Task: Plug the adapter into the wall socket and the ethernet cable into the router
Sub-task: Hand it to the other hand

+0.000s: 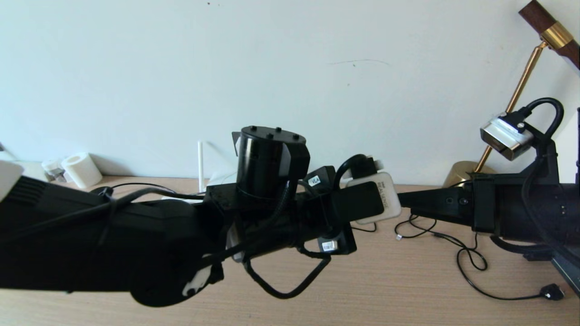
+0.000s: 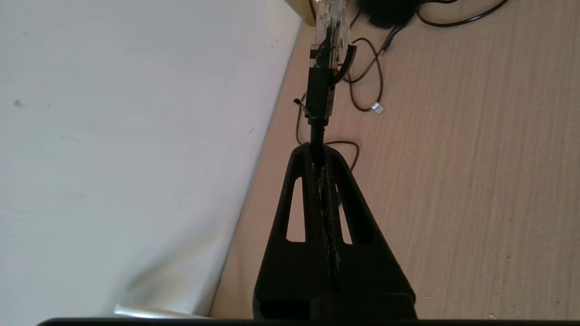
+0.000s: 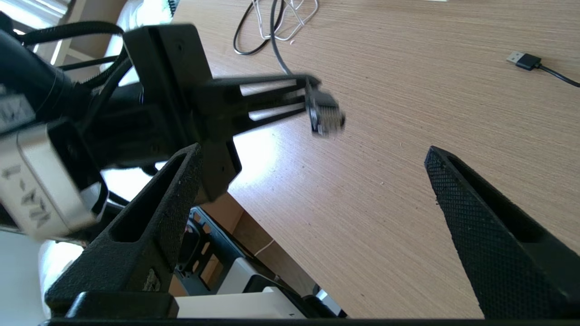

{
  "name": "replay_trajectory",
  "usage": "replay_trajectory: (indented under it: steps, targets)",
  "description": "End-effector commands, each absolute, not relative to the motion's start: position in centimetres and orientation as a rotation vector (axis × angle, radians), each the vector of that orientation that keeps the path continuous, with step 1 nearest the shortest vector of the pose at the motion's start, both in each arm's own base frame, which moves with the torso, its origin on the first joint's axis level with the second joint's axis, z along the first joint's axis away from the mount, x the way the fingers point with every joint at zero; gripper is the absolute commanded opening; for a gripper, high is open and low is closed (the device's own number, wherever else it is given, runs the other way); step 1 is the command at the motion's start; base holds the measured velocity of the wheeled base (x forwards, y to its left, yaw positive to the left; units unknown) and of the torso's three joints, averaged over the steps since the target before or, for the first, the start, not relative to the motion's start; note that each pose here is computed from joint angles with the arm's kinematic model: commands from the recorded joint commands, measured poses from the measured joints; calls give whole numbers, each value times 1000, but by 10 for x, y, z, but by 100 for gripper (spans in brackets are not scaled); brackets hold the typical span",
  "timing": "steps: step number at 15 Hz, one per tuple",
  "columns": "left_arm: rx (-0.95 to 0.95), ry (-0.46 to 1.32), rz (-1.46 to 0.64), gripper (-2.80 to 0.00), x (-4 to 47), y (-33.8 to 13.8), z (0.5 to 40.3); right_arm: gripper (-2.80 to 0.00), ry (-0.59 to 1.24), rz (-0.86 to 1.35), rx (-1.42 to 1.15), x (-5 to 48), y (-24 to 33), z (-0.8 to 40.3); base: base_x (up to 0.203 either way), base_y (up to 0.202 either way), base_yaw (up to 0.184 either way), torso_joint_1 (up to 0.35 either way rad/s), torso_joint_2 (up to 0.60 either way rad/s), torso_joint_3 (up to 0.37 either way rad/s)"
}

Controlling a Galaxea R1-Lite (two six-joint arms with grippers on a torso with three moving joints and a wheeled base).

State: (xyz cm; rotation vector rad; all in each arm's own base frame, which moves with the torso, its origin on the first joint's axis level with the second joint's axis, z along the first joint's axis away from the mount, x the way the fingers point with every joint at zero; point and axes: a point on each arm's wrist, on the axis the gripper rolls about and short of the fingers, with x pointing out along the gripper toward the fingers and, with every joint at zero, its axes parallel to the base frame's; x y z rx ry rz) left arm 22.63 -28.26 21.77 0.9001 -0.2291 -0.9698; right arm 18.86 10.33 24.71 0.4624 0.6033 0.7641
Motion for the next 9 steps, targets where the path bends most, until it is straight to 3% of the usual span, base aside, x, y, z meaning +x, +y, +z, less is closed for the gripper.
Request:
replay_trajectory:
  steps: [1, 9]
  targets:
    - [905, -233, -985, -280, 221, -283, 216, 0, 615, 762, 465, 193, 105, 245, 0, 0, 0, 0, 0, 0]
    - [909, -241, -1015, -280, 212, -288, 214, 0, 633, 754, 457, 200, 109, 240, 0, 0, 0, 0, 0, 0]
